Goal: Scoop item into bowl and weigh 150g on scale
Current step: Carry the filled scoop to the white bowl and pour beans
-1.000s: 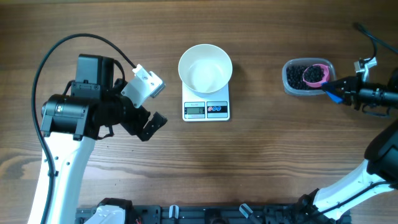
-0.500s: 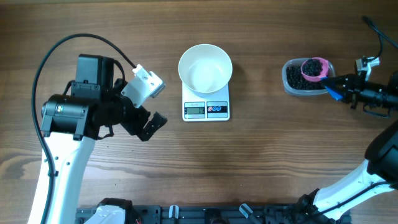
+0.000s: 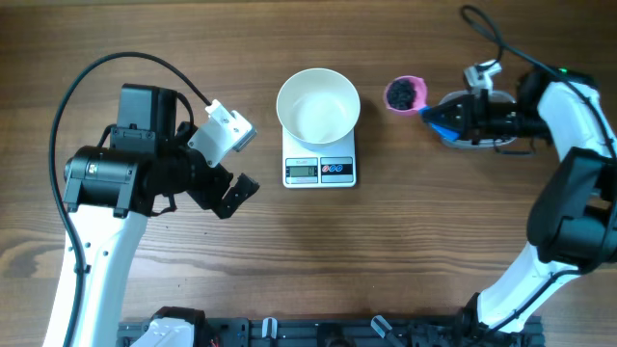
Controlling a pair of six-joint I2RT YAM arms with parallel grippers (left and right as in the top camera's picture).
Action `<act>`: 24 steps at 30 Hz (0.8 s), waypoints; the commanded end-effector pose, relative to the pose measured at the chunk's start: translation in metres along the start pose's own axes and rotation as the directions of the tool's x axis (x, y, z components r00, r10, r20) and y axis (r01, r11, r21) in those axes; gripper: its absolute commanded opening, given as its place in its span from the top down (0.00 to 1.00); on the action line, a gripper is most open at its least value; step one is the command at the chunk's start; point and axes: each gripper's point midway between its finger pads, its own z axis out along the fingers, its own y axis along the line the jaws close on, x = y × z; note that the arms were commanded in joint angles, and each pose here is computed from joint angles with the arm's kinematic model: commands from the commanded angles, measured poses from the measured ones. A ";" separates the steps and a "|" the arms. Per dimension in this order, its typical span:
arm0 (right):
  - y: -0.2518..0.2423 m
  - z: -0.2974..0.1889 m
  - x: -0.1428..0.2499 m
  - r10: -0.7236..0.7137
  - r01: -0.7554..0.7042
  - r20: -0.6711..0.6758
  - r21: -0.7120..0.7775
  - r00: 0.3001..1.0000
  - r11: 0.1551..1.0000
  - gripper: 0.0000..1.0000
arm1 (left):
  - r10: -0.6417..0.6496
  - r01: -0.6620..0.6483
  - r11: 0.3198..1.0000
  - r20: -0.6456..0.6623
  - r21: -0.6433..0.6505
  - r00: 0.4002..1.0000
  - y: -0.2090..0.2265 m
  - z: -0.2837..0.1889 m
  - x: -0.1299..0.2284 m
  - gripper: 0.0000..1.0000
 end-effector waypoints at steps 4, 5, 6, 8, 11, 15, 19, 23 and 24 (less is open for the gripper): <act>0.025 0.040 -0.001 -0.080 0.075 -0.070 -0.067 0.994 0.995 0.95 | 0.016 -0.016 1.000 0.002 -0.006 1.000 0.000 -0.001 0.001 0.00; 0.028 0.045 -0.004 -0.105 0.100 -0.078 -0.061 0.991 0.993 0.95 | 0.016 -0.016 1.000 0.002 -0.006 1.000 0.000 -0.001 0.001 0.00; 0.027 0.049 -0.007 -0.115 0.112 -0.089 -0.038 0.989 0.993 0.95 | 0.016 -0.016 1.000 0.002 -0.006 1.000 0.000 -0.001 0.001 0.00; 0.021 0.063 -0.011 -0.158 0.159 -0.110 0.007 0.981 0.987 0.96 | 0.016 -0.016 1.000 0.002 -0.006 1.000 0.000 -0.001 0.001 0.00; 0.023 0.080 -0.014 -0.236 0.239 -0.130 0.011 0.963 0.971 0.96 | 0.016 -0.016 1.000 0.002 -0.006 1.000 0.000 -0.001 0.001 0.00; 0.014 0.095 -0.009 -0.328 0.344 -0.181 0.069 0.927 0.936 0.95 | 0.016 -0.016 1.000 0.002 -0.006 1.000 0.000 -0.001 0.001 0.00; 0.016 0.100 -0.011 -0.453 0.501 -0.236 0.215 0.859 0.838 0.95 | 0.016 -0.016 1.000 0.002 -0.006 1.000 0.000 -0.001 0.001 0.00; 0.013 0.099 -0.019 -0.532 0.615 -0.309 0.407 0.789 0.676 0.96 | 0.016 -0.016 1.000 0.002 -0.006 1.000 0.000 -0.001 0.001 0.00; 0.013 0.104 -0.019 -0.545 0.636 -0.329 0.426 0.771 0.643 0.96 | 0.016 -0.016 1.000 0.002 -0.006 1.000 0.000 -0.001 0.001 0.00</act>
